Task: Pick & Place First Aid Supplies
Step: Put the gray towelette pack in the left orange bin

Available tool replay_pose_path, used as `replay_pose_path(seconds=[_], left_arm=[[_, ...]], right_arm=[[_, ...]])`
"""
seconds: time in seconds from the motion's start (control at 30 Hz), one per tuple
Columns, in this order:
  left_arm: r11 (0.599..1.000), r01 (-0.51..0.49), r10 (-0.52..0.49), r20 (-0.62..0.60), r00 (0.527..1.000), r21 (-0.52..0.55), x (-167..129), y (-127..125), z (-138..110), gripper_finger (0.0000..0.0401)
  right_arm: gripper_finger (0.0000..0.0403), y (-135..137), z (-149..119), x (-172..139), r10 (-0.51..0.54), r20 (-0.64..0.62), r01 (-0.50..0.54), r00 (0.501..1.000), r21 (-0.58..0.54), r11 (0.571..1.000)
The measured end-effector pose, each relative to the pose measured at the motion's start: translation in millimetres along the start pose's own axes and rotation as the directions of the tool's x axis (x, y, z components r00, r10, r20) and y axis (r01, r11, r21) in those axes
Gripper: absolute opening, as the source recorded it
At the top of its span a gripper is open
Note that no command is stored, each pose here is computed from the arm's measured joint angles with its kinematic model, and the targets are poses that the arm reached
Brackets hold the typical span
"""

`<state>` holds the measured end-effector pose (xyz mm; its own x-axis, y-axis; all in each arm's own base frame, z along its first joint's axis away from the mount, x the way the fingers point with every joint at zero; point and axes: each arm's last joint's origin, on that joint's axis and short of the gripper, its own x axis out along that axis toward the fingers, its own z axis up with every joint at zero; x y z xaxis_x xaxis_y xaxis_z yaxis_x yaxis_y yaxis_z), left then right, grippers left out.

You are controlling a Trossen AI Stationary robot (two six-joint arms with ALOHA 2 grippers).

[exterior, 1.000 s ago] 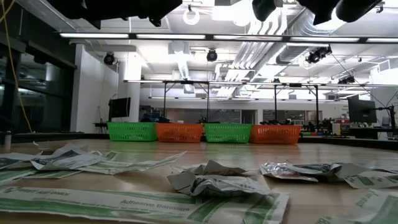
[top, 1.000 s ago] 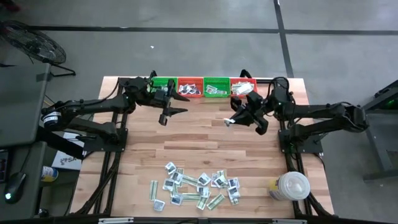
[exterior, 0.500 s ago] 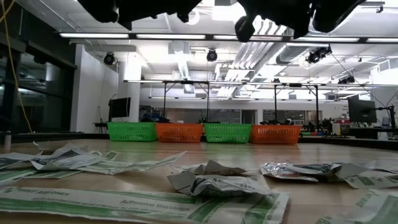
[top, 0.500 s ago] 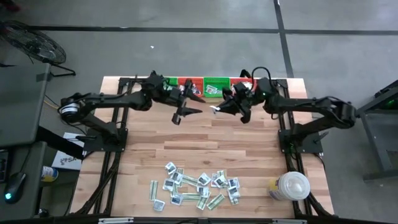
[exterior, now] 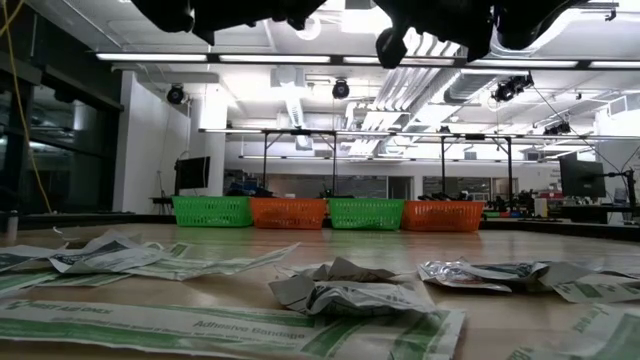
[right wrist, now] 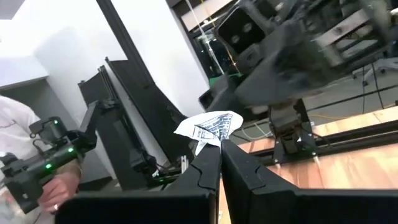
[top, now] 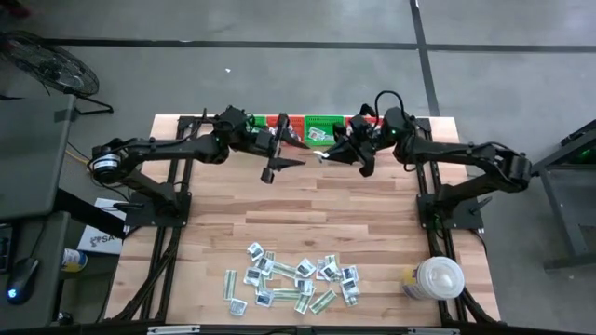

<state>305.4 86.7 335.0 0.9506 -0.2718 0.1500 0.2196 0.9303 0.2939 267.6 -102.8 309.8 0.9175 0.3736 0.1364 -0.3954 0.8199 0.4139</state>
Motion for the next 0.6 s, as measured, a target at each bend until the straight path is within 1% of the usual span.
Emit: replay_pose_path(seconds=[0.17, 0.33, 0.6], left_arm=[[0.998, -0.062, 0.062, -0.025, 0.998, 0.001, 3.3, 3.7, -9.0, 0.0179], [1.000, 0.006, -0.006, -0.022, 1.000, -0.017, 6.8, 3.3, -17.5, 0.0179], [1.000, -0.010, 0.010, -0.002, 1.000, 0.006, 8.5, 6.0, -11.8, 0.0179]], right_arm=[[0.0000, -3.5, -3.9, 2.1, -0.009, -0.014, 0.009, 1.000, 0.013, 1.000], [0.0000, -4.7, -3.4, 1.1, -0.024, -0.008, 0.024, 1.000, 0.006, 1.000], [0.0000, -6.6, -5.4, 0.3, -0.036, -0.027, 0.037, 0.999, 0.025, 0.999]])
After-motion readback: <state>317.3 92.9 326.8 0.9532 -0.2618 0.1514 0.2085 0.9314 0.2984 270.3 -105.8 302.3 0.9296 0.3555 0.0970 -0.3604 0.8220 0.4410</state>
